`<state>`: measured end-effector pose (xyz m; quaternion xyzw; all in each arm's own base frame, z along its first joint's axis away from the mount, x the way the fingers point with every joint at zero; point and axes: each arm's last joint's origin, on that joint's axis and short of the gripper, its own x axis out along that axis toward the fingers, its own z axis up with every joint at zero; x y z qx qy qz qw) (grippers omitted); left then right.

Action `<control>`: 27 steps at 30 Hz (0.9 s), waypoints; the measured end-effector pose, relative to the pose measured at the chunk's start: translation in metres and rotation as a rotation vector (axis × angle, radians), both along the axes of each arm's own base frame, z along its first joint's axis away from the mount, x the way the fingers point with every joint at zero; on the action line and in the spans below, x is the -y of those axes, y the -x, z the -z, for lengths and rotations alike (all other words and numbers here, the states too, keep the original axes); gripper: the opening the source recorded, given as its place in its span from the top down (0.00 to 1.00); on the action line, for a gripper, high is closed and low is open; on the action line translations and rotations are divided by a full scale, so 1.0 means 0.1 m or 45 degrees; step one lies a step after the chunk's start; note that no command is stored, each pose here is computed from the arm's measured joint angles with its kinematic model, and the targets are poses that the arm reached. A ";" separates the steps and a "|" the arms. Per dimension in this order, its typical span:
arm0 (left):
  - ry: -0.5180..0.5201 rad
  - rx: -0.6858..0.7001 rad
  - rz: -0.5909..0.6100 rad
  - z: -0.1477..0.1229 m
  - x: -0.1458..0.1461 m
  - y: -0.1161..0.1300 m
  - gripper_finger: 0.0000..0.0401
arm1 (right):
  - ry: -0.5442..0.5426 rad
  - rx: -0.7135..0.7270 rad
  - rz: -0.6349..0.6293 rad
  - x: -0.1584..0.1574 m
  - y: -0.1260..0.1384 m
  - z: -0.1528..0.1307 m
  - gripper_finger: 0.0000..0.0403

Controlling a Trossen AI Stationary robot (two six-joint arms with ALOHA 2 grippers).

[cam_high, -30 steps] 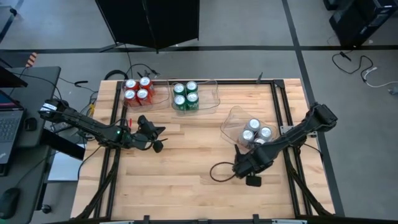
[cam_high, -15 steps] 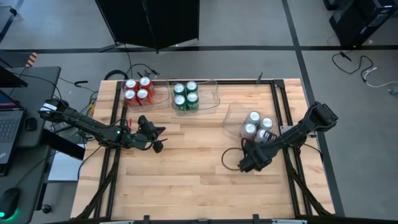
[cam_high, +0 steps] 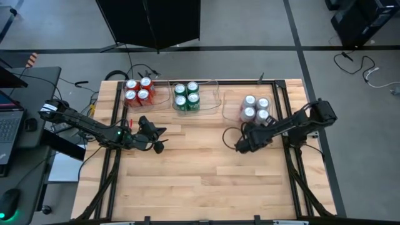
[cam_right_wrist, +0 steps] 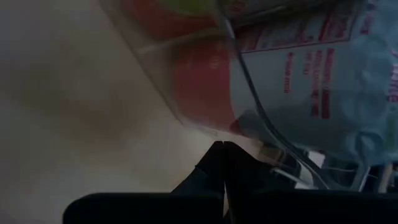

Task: Sort soda cans
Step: Move the transparent bin with sorted pink/white soda cans to the top right

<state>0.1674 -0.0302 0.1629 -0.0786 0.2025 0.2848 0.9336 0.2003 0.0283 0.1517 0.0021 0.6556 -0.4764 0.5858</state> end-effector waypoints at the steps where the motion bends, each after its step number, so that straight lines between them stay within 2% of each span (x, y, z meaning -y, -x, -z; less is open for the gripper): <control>1: 0.000 0.000 0.000 0.00 0.00 0.00 1.00 | 0.022 0.002 0.008 0.05 0.00 0.01 1.00; 13: 0.000 0.000 0.000 0.00 0.00 0.00 1.00 | 0.156 0.023 0.081 0.60 -0.07 0.04 1.00; 23: 0.034 0.052 0.076 -0.01 0.04 -0.08 1.00 | 0.135 0.203 -0.024 0.86 -0.28 0.11 1.00; 27: 0.031 0.056 0.079 0.03 0.06 -0.14 1.00 | 0.138 0.192 -0.105 0.88 -0.32 0.10 1.00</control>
